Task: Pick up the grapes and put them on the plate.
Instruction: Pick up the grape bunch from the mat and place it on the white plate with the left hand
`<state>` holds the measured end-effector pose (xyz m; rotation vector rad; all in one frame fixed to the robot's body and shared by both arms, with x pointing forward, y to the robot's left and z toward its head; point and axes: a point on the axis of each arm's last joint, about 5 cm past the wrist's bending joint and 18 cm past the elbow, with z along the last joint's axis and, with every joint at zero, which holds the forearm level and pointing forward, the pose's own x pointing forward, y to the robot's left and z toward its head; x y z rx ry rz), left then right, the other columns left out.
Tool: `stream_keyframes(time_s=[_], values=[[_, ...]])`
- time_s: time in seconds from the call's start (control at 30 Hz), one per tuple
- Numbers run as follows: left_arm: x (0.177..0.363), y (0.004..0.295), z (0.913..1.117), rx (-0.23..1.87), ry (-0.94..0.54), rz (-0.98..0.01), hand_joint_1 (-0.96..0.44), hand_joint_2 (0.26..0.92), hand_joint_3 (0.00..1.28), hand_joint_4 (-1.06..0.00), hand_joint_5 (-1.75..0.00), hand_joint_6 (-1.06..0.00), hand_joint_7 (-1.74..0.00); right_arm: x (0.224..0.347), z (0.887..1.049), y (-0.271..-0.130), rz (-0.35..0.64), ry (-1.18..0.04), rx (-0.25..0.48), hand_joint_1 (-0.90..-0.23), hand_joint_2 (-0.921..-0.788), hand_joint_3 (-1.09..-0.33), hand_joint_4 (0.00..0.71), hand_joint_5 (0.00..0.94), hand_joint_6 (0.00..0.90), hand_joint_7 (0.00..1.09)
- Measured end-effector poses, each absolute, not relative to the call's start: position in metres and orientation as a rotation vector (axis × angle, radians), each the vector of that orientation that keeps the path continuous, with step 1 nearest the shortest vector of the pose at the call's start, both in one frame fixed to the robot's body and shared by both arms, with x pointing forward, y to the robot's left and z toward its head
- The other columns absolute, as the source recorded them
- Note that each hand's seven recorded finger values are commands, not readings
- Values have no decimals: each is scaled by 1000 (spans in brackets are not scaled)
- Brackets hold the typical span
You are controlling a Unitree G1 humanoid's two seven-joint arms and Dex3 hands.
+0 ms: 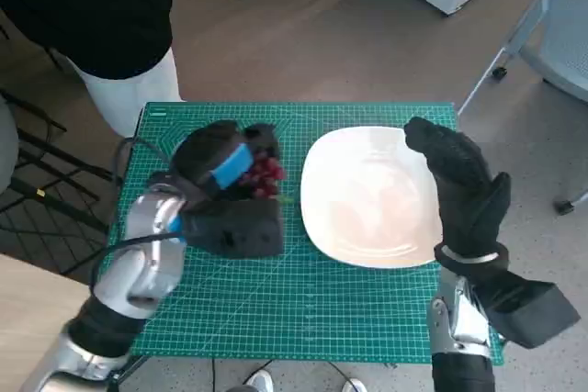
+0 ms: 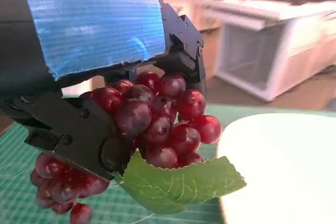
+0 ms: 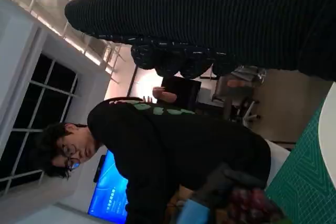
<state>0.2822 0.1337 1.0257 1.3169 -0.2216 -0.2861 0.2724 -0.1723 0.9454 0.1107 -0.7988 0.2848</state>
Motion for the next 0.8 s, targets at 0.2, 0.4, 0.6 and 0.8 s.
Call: stream_keyframes(time_s=[0.2,0.4,0.6,0.8], values=[[282,113,1037,1328,-306,-327,2,921,121,-643,-1316,-571,-1113,272,946,-172,284,-801,111,-672,-921,-718,415,10,13,509],[284,95,1046,1332,-397,-378,2,920,143,-583,-1369,-580,-1117,272,948,-173,284,-815,109,-684,-921,-714,417,10,15,507],[291,80,1052,1348,-445,-428,4,921,179,-543,-1414,-543,-1161,270,950,-174,282,-828,106,-689,-921,-711,418,10,17,505],[298,65,1055,1365,-457,-472,3,920,164,-587,-1403,-541,-1129,269,949,-175,276,-830,105,-682,-921,-710,420,10,19,501]])
